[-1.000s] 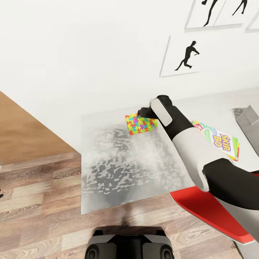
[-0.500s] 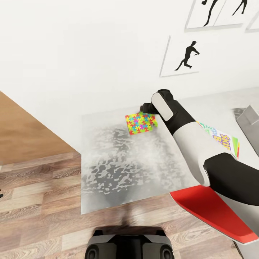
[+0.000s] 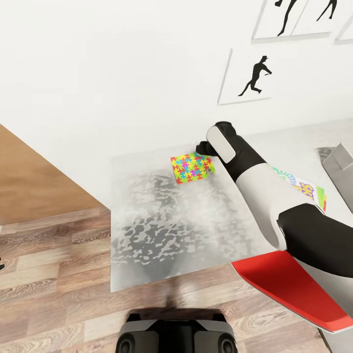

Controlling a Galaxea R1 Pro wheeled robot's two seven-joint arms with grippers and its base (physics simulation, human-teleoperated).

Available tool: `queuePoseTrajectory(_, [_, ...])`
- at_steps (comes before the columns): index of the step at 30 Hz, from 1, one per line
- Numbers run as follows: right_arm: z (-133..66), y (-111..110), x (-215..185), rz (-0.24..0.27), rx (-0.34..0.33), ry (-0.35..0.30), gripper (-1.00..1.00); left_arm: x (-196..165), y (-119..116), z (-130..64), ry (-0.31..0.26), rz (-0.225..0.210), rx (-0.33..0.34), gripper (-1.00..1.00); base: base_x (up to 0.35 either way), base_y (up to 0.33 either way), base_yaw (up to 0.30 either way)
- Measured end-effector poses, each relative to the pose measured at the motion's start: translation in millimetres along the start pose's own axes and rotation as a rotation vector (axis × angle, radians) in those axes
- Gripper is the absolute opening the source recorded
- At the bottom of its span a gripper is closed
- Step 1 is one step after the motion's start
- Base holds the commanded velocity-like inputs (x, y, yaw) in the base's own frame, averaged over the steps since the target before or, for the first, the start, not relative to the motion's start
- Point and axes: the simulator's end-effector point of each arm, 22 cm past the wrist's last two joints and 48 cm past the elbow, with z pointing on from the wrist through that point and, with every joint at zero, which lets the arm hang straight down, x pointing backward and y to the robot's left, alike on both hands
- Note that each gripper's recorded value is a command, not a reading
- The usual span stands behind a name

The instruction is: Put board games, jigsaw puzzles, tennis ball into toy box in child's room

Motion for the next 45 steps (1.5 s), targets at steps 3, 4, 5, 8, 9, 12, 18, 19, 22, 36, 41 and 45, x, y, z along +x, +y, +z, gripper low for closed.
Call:
queuePoseTrajectory(3, [1.4, -1.6, 0.6, 0.002, 0.01, -0.002, 1.0, 0.0, 0.0, 0.0, 0.0, 0.0, 0.0, 1.0, 0.0, 0.035, 0.0])
queuePoseTrajectory(4, [1.6, -2.2, 0.4, 0.001, 0.013, -0.004, 1.0, 0.0, 0.0, 0.0, 0.0, 0.0, 0.0, 1.0, 0.0, 0.094, 0.0])
queuePoseTrajectory(5, [1.8, -3.1, 0.0, -0.002, 0.018, -0.006, 1.0, 0.0, 0.0, 0.0, 0.0, 0.0, 0.0, 1.0, 0.0, 0.119, 0.0])
queuePoseTrajectory(8, [2.0, -7.5, -2.7, -0.016, 0.041, -0.02, 1.0, 0.0, 0.0, 0.0, 0.0, 0.0, 0.0, 1.0, 0.0, 0.13, 0.0])
queuePoseTrajectory(9, [1.9, -9.5, -4.0, -0.022, 0.051, -0.026, 1.0, 0.0, 0.0, 0.0, 0.0, 0.0, 0.0, 1.0, 0.0, 0.095, 0.0])
queuePoseTrajectory(12, [1.5, -15.5, -8.0, -0.042, 0.079, -0.043, 1.0, 0.0, 0.0, 0.0, 0.0, 0.0, 0.0, 1.0, 0.0, 0.062, 0.0])
queuePoseTrajectory(18, [0.4, -20.0, -12.1, -0.064, 0.106, -0.061, 1.0, 0.0, 0.0, 0.0, 0.0, 0.0, 0.0, 1.0, 0.0, 0.028, 0.0])
queuePoseTrajectory(19, [0.3, -20.0, -12.3, -0.066, 0.107, -0.062, 1.0, 0.0, 0.0, 0.0, 0.0, 0.0, 0.0, 1.0, 0.0, 0.047, 0.0])
queuePoseTrajectory(22, [0.0, -19.7, -12.6, -0.069, 0.109, -0.064, 1.0, 0.0, 0.0, -0.1, 0.0, 0.0, 0.0, 1.0, 0.02, 0.092, 0.0])
queuePoseTrajectory(36, [-0.5, -18.9, -12.8, -0.076, 0.111, -0.065, 1.0, 0.0, 0.0, 0.0, 0.0, 0.001, 0.0, 1.0, 0.028, 0.056, 0.0])
queuePoseTrajectory(41, [-0.8, -18.1, -12.7, -0.077, 0.109, -0.065, 1.0, 0.1, 0.0, -0.1, 0.0, 0.0, 0.0, 1.0, 0.05, 0.006, 0.0])
queuePoseTrajectory(45, [-0.7, -17.5, -12.6, -0.077, 0.107, -0.065, 1.0, 0.0, 0.0, -0.1, 0.0, 0.001, 0.0, 1.0, 0.041, 0.002, 0.0])
